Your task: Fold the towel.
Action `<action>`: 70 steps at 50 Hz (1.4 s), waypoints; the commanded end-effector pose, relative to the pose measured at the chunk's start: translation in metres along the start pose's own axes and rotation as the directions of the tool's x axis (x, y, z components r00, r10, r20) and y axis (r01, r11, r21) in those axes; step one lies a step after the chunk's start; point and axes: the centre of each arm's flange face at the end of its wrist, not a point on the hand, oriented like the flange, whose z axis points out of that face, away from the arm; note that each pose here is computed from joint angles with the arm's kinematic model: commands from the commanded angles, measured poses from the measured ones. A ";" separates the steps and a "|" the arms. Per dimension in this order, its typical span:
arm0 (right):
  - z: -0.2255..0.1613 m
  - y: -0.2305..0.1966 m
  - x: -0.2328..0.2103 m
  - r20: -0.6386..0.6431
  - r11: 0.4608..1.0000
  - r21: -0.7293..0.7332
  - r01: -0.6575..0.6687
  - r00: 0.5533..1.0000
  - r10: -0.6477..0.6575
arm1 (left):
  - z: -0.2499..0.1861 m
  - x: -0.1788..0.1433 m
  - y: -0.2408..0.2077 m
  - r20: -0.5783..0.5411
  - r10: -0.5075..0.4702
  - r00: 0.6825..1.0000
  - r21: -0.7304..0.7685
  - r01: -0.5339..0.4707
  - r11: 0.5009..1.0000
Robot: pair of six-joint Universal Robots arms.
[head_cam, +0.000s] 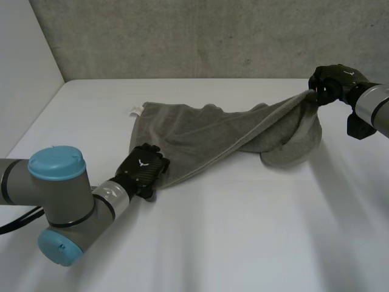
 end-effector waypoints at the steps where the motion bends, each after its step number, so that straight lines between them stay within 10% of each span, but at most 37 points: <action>1: 0.002 -0.001 -0.005 0.009 1.000 0.006 0.003 1.000 -0.004 | 0.001 -0.001 0.000 0.003 -0.001 1.000 0.002 0.001 1.000; 26: 0.003 0.000 -0.011 0.023 1.000 0.004 0.007 1.000 -0.007 | 0.002 -0.002 0.000 -0.006 -0.078 0.997 -0.030 0.077 0.997; 39: 0.002 0.007 -0.012 0.030 1.000 -0.020 -0.001 1.000 0.002 | -0.005 -0.022 -0.004 0.137 -0.267 0.954 -0.076 0.279 0.957; 70: 0.000 0.019 -0.013 0.041 0.998 -0.055 -0.001 0.999 0.003 | -0.003 -0.031 0.001 0.182 -0.262 0.948 -0.085 0.281 0.956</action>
